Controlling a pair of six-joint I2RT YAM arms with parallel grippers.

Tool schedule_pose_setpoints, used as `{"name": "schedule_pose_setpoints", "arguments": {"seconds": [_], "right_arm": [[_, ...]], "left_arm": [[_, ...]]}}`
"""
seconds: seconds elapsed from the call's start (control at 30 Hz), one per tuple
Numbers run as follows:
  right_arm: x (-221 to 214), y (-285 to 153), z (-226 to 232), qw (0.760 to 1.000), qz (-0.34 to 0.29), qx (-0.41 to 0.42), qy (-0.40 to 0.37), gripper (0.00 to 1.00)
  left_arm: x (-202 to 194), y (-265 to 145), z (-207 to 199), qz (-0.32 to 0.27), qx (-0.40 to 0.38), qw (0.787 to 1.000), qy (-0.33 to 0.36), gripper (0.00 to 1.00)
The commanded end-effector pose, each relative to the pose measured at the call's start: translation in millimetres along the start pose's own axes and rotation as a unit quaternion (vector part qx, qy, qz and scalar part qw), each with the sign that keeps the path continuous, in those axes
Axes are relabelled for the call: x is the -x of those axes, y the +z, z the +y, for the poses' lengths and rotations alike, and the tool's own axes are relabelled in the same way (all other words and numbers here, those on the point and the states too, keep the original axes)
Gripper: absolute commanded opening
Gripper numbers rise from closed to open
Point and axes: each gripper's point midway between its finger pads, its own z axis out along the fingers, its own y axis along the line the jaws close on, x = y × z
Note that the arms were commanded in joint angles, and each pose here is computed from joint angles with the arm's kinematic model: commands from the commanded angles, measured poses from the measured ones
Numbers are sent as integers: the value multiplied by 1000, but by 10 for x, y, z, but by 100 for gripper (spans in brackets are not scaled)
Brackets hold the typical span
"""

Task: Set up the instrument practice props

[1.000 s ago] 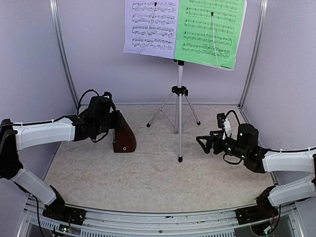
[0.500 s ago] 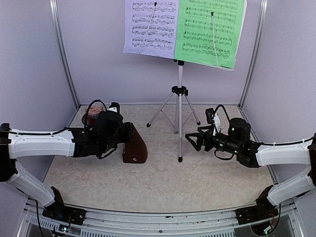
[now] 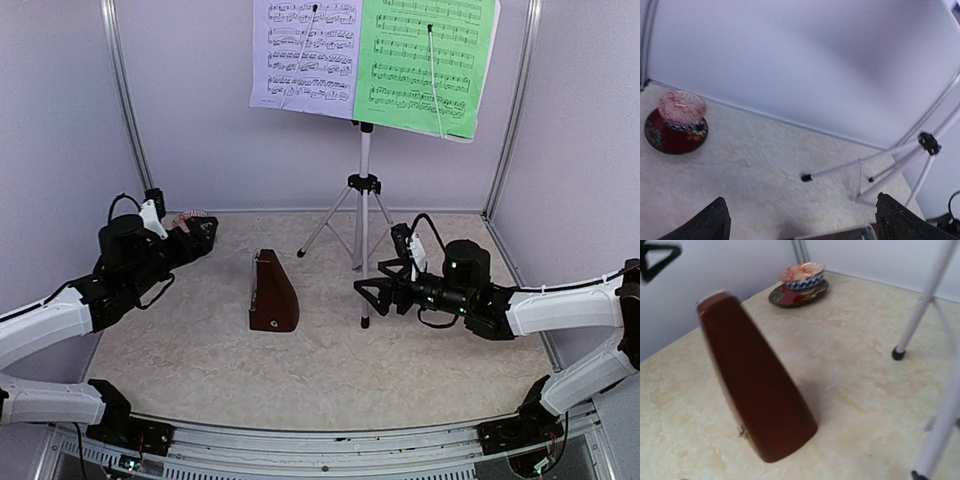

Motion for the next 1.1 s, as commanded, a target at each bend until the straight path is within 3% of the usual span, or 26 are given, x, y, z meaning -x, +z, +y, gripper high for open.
{"name": "schedule_pose_setpoints", "arguments": {"seconds": [0.0, 0.07, 0.2, 0.47, 0.73, 1.07], "right_arm": [[-50, 134, 149, 1000, 8, -6, -20, 92], [-122, 221, 242, 1000, 18, 1, -18, 89], [-349, 422, 505, 999, 45, 18, -22, 77], [-824, 838, 1012, 993, 87, 77, -2, 41], [-1059, 1295, 1449, 985, 107, 135, 8, 30], [-1211, 1604, 1179, 990, 118, 80, -1, 23]], "left_arm": [[82, 180, 440, 2, -30, 999, -27, 95], [-7, 390, 627, 30, -30, 998, -39, 89], [-351, 818, 496, 91, -91, 990, -48, 76], [-957, 1466, 218, 178, -115, 977, 1, 63], [-1616, 1661, 175, 244, -125, 961, 31, 60], [-1956, 1308, 121, 273, -142, 951, 32, 52]]}}
